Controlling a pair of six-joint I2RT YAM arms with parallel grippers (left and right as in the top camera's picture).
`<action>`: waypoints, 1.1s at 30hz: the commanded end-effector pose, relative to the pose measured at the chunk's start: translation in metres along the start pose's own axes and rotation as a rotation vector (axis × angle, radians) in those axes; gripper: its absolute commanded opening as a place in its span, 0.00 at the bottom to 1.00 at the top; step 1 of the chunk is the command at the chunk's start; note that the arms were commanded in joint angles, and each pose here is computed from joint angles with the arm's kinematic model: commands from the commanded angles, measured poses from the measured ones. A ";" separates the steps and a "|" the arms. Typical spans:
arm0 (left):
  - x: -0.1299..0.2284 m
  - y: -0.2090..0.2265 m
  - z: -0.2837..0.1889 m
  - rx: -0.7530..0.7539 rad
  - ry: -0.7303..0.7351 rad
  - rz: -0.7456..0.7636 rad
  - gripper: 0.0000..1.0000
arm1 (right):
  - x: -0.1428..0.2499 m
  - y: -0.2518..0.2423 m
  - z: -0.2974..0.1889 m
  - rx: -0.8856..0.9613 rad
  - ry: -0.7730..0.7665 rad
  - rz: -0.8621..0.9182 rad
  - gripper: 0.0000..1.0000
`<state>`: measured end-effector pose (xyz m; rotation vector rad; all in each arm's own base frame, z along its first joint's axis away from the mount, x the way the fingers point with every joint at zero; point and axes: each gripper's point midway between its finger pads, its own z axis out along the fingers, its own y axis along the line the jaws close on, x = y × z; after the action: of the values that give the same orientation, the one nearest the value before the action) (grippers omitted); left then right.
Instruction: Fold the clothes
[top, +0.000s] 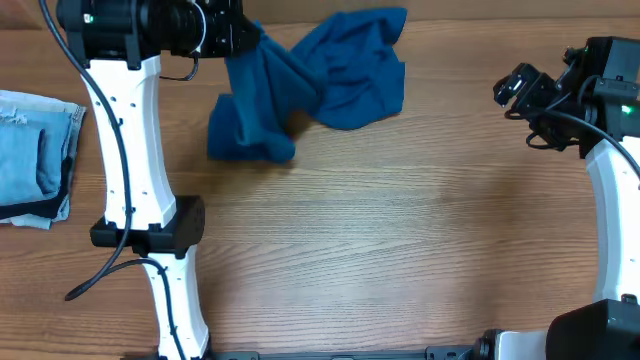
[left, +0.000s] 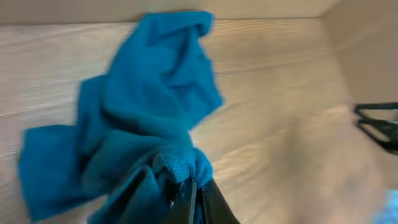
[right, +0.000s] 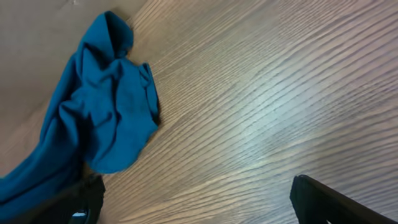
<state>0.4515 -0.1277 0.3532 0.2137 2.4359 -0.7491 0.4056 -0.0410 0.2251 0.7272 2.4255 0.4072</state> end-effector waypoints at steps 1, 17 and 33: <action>-0.006 -0.004 -0.047 -0.331 -0.126 0.139 0.04 | -0.007 0.005 -0.011 -0.015 -0.037 -0.012 1.00; 0.141 -0.001 0.020 -0.564 0.431 0.160 0.08 | -0.012 0.008 -0.011 -0.025 -0.059 -0.017 1.00; 0.116 0.039 0.033 -0.555 0.341 0.059 0.69 | -0.017 0.016 -0.001 -0.062 -0.061 -0.033 1.00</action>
<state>0.3614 -0.1320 0.2553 0.3020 2.8514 0.0580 0.4173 -0.0430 0.2340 0.6984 2.3700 0.4094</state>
